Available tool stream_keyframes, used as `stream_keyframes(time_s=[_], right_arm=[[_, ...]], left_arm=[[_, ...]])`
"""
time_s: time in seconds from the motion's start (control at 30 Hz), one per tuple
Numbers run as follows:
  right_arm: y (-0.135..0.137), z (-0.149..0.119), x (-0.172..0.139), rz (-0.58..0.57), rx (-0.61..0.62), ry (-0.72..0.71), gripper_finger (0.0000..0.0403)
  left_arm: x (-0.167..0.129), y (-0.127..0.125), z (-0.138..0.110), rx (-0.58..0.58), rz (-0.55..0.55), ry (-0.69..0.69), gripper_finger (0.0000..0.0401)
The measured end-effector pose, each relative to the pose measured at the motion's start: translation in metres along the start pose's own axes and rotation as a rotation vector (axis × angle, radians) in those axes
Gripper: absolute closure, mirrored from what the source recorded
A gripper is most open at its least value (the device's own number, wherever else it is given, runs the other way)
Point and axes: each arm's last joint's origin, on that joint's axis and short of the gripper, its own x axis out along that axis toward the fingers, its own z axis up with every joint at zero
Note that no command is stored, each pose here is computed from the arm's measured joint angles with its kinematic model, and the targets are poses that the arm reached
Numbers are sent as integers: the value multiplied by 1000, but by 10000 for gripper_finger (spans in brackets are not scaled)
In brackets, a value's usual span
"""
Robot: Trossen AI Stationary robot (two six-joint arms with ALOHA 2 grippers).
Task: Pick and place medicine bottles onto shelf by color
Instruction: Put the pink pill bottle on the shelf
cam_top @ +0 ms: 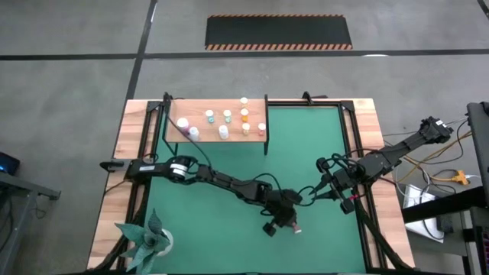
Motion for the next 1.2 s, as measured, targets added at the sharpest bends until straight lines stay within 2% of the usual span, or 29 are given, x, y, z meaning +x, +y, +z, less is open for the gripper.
stream_keyframes(time_s=[0.13, 0.33, 0.5, 0.7, 0.87, 0.97, 1.13, 1.2], right_arm=[[0, 0, 0, 0, 5, 0, 342], [0, 0, 0, 0, 4, 0, 342], [0, 0, -1, 0, 17, 1, 342], [1, 23, -9, 2, 12, -41, 342], [2, 43, -20, 3, -5, -72, 342], [2, 48, -23, 3, -9, -69, 342], [2, 47, -22, 2, -2, -51, 342], [2, 46, -22, 2, -3, -44, 342]], left_arm=[[-3, -6, 5, 8, 36, 59, 331], [-2, -8, 6, 24, 75, 58, 259], [2, -7, 1, 91, 102, 51, 205], [2, -3, -2, 91, 109, 45, 190], [4, -3, -4, 90, 104, 42, 212], [4, -3, -4, 90, 100, 42, 252], [5, -5, -4, 89, 98, 49, 344], [1, -7, 0, 91, 94, 59, 353]])
